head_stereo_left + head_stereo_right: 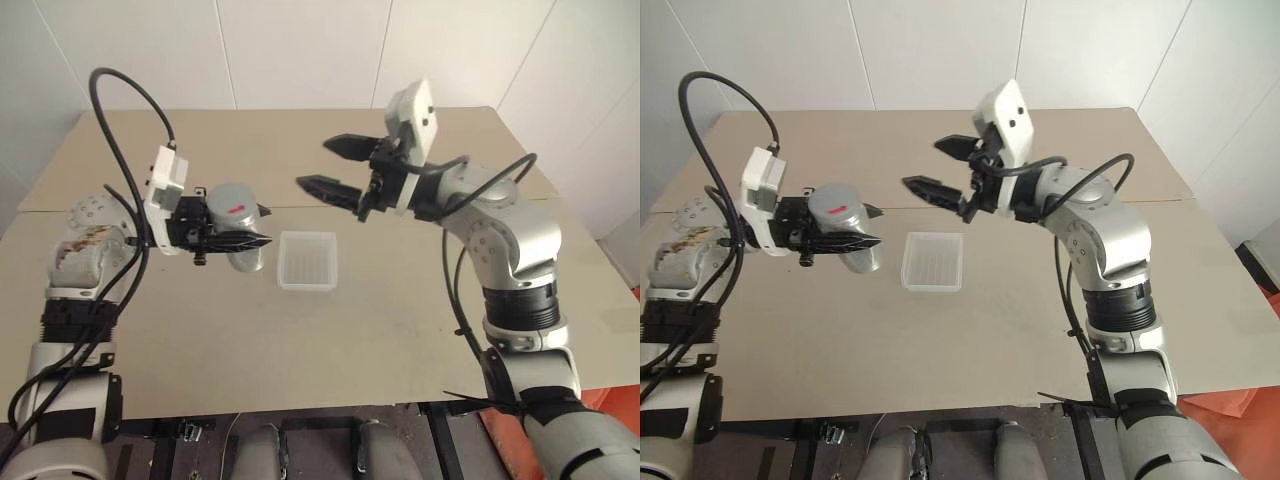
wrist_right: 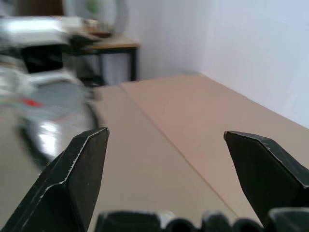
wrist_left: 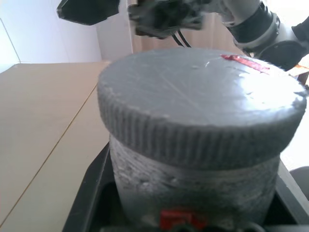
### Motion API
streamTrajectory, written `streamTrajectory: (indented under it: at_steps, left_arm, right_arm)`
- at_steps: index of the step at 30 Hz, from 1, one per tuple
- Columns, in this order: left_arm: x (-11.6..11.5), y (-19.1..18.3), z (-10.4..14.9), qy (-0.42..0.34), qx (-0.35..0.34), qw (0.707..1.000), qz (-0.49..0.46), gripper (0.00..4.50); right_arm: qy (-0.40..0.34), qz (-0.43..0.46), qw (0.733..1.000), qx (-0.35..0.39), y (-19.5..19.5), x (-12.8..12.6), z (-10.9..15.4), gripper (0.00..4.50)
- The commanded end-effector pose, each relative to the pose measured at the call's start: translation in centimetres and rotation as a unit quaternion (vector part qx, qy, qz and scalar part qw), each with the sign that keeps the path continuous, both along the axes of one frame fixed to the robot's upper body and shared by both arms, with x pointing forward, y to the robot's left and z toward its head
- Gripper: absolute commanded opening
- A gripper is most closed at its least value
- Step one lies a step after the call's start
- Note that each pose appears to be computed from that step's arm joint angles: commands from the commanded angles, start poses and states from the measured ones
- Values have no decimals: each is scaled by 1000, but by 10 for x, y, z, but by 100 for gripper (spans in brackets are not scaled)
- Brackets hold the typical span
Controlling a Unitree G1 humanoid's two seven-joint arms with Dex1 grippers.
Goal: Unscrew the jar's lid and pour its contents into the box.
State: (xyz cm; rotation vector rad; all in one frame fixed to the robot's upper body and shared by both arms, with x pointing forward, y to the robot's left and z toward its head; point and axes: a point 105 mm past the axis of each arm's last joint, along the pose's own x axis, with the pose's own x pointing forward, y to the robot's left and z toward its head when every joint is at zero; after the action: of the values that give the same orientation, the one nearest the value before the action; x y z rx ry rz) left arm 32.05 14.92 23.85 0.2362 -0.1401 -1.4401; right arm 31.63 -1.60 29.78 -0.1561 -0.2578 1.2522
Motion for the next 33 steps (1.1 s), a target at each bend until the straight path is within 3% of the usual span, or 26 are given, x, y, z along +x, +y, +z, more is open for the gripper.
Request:
streamTrajectory:
  at_steps: [1,9,16,25,33]
  left_arm:
    - [4,-8,11,-26,-6,1000,-4,198]
    - [5,-17,13,-32,-11,999,-21,198]
    - [2,-17,14,-36,-10,999,-23,198]
    - [0,1,16,-39,2,999,3,198]
    - [-2,7,15,-38,5,999,9,198]
  right_arm:
    - [-30,56,998,6,22,-26,17,446]
    - [-31,62,997,-21,58,-18,9,446]
    - [-29,59,998,-25,64,-5,8,446]
    - [-13,6,999,-42,19,19,-4,446]
    - [-15,-52,998,-27,-22,31,3,446]
